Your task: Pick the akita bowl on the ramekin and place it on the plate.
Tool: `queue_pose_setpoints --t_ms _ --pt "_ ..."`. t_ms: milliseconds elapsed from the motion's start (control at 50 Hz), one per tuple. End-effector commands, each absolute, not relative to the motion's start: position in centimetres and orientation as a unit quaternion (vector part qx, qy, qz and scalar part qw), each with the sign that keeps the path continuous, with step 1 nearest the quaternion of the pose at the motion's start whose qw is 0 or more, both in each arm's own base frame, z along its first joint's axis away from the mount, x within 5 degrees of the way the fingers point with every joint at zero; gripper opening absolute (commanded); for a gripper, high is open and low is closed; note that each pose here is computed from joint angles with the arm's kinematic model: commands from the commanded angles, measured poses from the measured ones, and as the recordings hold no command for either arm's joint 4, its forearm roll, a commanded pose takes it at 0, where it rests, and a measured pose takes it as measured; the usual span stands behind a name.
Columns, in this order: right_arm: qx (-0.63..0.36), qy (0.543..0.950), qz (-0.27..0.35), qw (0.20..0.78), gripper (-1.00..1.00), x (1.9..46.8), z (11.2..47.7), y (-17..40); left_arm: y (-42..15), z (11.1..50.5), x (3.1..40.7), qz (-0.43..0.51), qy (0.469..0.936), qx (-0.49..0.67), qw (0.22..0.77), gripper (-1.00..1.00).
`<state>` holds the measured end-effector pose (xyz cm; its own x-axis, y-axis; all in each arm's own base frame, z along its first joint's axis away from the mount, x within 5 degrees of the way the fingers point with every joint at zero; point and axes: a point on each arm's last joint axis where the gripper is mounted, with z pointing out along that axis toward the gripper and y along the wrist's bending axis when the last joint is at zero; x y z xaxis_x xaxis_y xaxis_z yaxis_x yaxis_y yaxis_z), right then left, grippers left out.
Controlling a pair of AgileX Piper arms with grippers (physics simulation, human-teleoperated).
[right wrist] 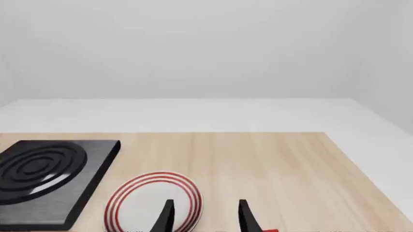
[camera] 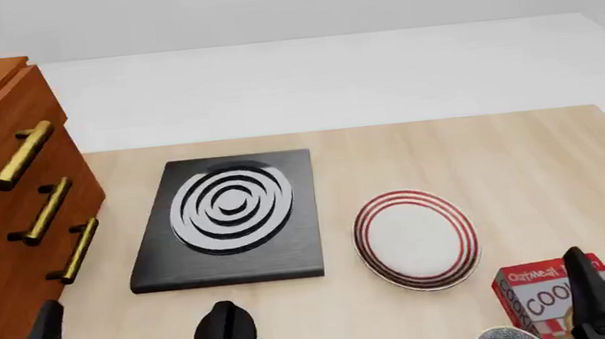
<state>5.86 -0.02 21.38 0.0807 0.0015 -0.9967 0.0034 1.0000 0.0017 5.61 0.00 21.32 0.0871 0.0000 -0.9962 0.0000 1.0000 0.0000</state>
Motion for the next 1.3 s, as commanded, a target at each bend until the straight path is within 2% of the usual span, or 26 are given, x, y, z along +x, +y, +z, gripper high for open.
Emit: queue_pose_setpoints --t_ms 20,420,520,540,840,920,960,1000,1060,1080,1120,1180,1300 --pt "0.000 0.682 0.001 0.731 1.00 5.6 21.2 0.0 0.0 21.3 5.6 0.000 0.676 0.000 0.737 1.00" --pt "-0.009 0.690 0.006 0.724 1.00 5.8 21.2 0.1 0.0 21.3 5.6 0.000 0.676 0.000 0.737 1.00" --pt "0.001 0.691 0.030 0.722 1.00 5.5 22.4 0.2 0.0 21.3 5.6 0.000 0.676 0.000 0.737 1.00" --pt "-0.008 0.694 0.004 0.720 1.00 5.5 23.0 0.1 0.0 21.3 5.6 0.000 0.676 0.000 0.737 1.00" --pt "-0.060 0.715 -0.022 0.696 1.00 4.4 30.3 0.2 0.0 21.3 5.6 0.000 0.676 0.000 0.737 1.00" --pt "-0.077 0.751 -0.017 0.656 1.00 5.7 31.0 0.4 0.0 21.3 5.6 0.000 0.676 0.000 0.737 1.00" --pt "-0.066 0.755 -0.004 0.653 1.00 5.4 31.6 0.4 0.0 21.3 5.6 0.000 0.676 0.000 0.737 1.00" --pt "-0.077 0.755 -0.018 0.651 1.00 4.9 32.1 0.4 0.0 21.3 5.6 0.000 0.676 0.000 0.737 1.00" --pt "-0.060 0.785 0.002 0.617 1.00 6.0 31.5 0.5 0.0 21.3 5.6 0.000 0.676 0.000 0.737 1.00" --pt "-0.077 0.803 -0.027 0.590 1.00 7.1 30.5 0.4 0.0 21.3 5.6 0.000 0.676 0.000 0.737 1.00" --pt "-0.083 0.801 -0.030 0.592 1.00 6.7 30.5 0.4 0.0 21.3 5.6 0.000 0.676 0.000 0.737 1.00" --pt "-0.101 0.820 -0.010 0.563 1.00 7.2 29.6 0.8 0.0 21.3 5.6 0.000 0.676 0.000 0.737 1.00" --pt "-0.087 0.845 -0.009 0.528 1.00 7.5 28.6 0.7 0.0 21.3 5.6 0.000 0.676 0.000 0.737 1.00"
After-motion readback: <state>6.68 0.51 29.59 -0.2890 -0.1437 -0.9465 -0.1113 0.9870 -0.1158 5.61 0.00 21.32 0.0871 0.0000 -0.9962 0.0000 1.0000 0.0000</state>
